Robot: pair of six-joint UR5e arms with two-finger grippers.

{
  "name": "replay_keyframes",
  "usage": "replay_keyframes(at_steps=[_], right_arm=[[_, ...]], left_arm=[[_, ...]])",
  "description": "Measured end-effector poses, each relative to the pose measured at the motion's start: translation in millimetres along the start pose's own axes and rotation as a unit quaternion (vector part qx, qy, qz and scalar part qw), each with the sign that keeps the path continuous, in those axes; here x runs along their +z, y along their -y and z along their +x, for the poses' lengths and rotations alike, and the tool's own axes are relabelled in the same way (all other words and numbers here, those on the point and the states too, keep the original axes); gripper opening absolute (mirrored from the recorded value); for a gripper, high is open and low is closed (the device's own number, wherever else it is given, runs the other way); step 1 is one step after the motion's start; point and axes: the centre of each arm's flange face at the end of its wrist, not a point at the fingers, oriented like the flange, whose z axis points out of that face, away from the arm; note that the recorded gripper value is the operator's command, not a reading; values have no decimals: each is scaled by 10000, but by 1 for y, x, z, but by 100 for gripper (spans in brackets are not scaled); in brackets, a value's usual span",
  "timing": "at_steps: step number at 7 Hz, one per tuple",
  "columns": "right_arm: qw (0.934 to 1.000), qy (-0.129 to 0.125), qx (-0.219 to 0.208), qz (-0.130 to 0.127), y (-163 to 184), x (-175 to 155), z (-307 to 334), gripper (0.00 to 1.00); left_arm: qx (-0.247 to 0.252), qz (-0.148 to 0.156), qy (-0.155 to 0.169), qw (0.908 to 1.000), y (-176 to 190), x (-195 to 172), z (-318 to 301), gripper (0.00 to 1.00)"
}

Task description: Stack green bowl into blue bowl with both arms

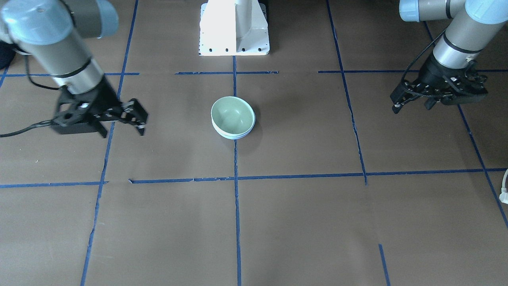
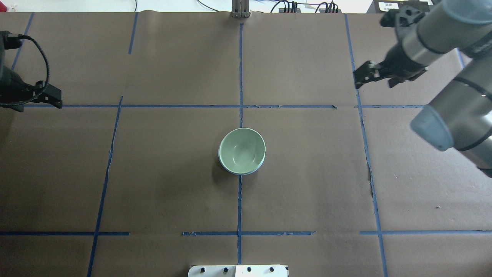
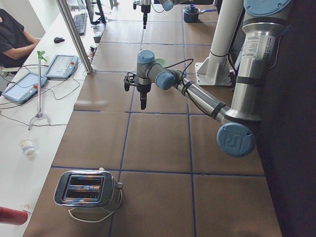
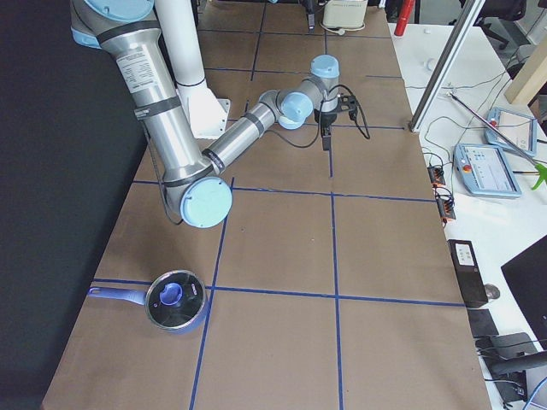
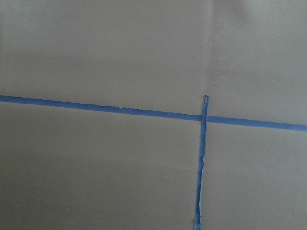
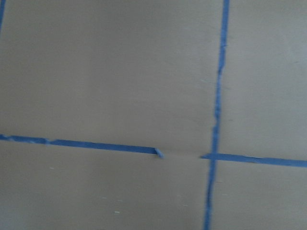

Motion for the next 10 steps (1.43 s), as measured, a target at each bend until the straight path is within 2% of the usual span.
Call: replay_keyframes(at_steps=[1, 2, 3, 4, 7, 9, 10], right_arm=[[9989, -166, -404, -146, -10, -2, 77, 100], [9967, -300, -712, -257, -25, -7, 145, 100], [9952, -319, -852, -350, -43, -14, 205, 100], [9954, -218, -817, -440, -63, -19, 256, 100], [9965, -2, -596, -594, -92, -13, 318, 100], [9982, 171, -357, -443, -100, -26, 339, 100], [9987, 178, -306, -367, -101, -32, 345, 100]], left_arm=[[-65, 56, 98, 9999, 7, -5, -28, 100], [118, 31, 158, 9998, 16, -10, -64, 100], [362, -136, 96, 9992, 27, -12, -109, 100], [625, -323, -59, 9975, 35, -11, -160, 100], [1227, -601, -210, 9904, 44, 9, -293, 100], [1399, -752, -350, 9867, 39, 26, -344, 100], [1371, -808, -427, 9863, 35, 33, -358, 100]])
